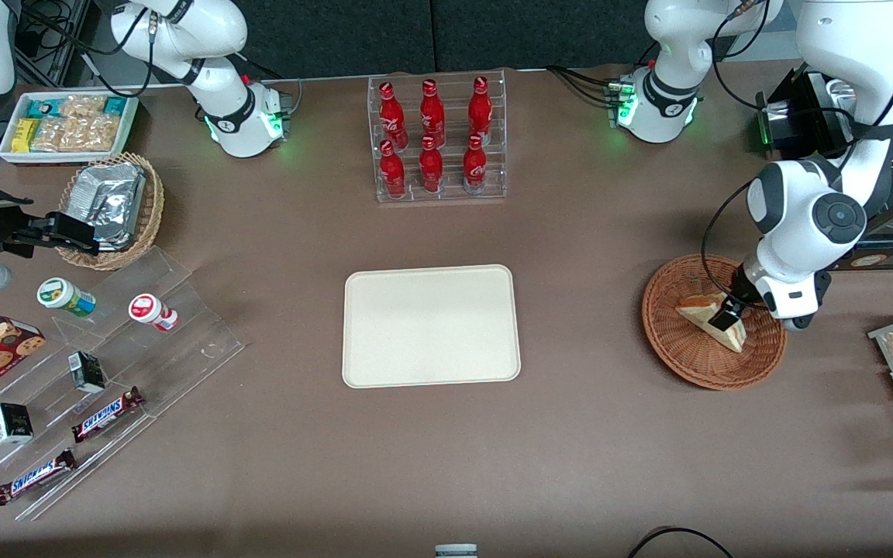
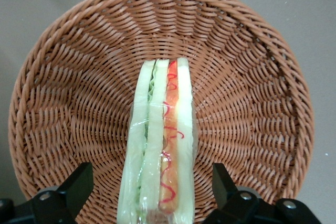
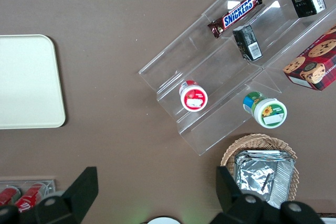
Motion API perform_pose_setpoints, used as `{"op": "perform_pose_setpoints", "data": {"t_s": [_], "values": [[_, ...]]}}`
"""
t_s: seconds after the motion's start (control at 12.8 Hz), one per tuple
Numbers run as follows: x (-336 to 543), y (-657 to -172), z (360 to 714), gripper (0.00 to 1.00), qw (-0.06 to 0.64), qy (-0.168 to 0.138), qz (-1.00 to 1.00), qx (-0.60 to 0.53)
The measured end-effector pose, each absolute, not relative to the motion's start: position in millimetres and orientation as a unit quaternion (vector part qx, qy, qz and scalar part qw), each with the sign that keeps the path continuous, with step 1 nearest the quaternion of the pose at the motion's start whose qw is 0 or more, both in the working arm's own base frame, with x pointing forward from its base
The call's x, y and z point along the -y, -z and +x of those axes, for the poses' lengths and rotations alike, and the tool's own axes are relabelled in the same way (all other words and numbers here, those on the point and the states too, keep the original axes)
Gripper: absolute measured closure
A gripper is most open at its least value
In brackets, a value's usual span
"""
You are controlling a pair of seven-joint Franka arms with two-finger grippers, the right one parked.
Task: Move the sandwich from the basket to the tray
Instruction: 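Lower the open left gripper over the sandwich in the wicker basket, then close the left gripper on the sandwich and lift it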
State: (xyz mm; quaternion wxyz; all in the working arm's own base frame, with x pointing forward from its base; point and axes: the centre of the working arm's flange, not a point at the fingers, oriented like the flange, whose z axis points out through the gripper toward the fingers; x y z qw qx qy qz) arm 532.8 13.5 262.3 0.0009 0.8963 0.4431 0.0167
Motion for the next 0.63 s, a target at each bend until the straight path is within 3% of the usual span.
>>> {"op": "perform_pose_setpoints", "data": {"t_s": [0.16, 0.23, 0.55, 0.63], "values": [[-13.4, -258.5, 532.4, 0.0, 0.0, -0.014, 0.896, -0.443], [-13.3, -257.5, 532.3, 0.07, 0.0, -0.013, 0.895, -0.447], [-8.6, -259.0, 534.0, 0.53, 0.002, -0.014, 0.886, -0.463], [-6.9, -260.5, 535.4, 0.6, 0.003, -0.016, 0.887, -0.462]]}}
